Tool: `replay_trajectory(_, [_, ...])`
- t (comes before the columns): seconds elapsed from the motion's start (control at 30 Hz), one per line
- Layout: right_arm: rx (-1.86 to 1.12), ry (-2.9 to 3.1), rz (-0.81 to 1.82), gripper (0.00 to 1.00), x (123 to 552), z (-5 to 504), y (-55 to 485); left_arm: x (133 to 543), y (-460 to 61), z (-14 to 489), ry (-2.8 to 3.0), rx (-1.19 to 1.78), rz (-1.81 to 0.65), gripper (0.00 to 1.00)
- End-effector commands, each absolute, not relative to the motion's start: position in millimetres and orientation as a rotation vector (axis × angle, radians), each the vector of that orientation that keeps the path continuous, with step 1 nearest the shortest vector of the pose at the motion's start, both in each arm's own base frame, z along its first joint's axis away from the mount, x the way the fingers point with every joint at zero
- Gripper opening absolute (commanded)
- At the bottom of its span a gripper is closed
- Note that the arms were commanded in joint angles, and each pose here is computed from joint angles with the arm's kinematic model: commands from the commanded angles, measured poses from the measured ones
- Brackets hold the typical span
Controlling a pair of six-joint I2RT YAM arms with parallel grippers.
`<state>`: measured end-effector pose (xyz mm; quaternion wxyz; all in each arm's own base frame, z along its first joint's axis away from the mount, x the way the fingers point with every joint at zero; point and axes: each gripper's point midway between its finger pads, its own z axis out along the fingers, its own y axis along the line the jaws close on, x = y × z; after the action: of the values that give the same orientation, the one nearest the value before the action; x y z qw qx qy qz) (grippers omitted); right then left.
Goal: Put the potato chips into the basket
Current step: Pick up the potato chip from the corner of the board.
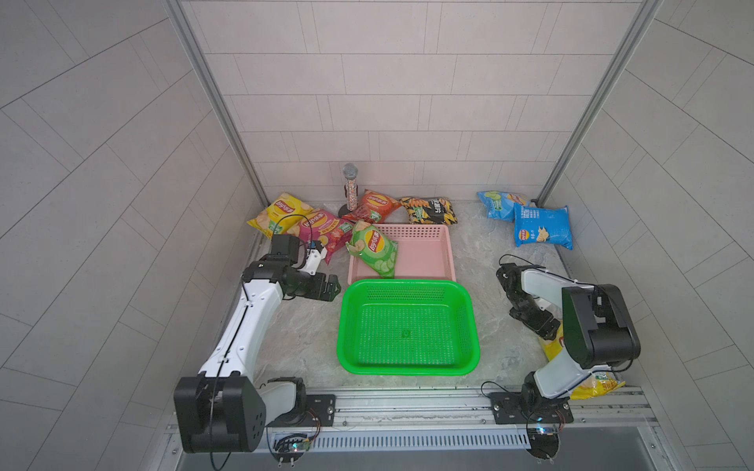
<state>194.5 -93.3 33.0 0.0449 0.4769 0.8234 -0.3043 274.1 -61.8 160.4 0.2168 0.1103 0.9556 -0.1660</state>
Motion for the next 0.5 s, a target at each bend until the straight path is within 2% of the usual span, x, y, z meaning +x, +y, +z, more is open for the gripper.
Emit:
replay_trajectory(0.0, [1.483,2.555,-0.957,0.75,183.1,29.1,-93.7,272.1,-64.0,163.4,2.642,0.311,-0.470,1.00])
replay_trajectory(0.13, [1.490,2.530,-0.937,0.54,182.6,30.7,-95.4,272.2,-63.6,162.8,2.645,0.309,-0.467,1.00])
replay_trajectory(0.2, [1.483,2.515,-0.925,0.35,182.9,32.3,-96.3,272.0,-64.2,162.9,2.644,0.311,-0.471,1.00])
replay_trajectory(0.27, [1.474,2.510,-0.911,0.23,183.6,34.0,-96.4,272.2,-64.0,162.6,2.645,0.311,-0.470,1.00])
replay_trajectory(0.33, [1.463,2.498,-0.900,0.22,184.7,37.6,-97.6,272.1,-64.1,162.5,2.646,0.310,-0.471,1.00])
replay_trajectory(0.43, [1.442,2.476,-0.886,0.06,185.6,46.1,-99.7,272.2,-63.9,162.9,2.644,0.309,-0.470,1.00])
replay_trajectory(0.47, [1.430,2.470,-0.867,0.03,187.4,49.4,-99.6,272.4,-63.9,163.5,2.642,0.310,-0.470,1.00])
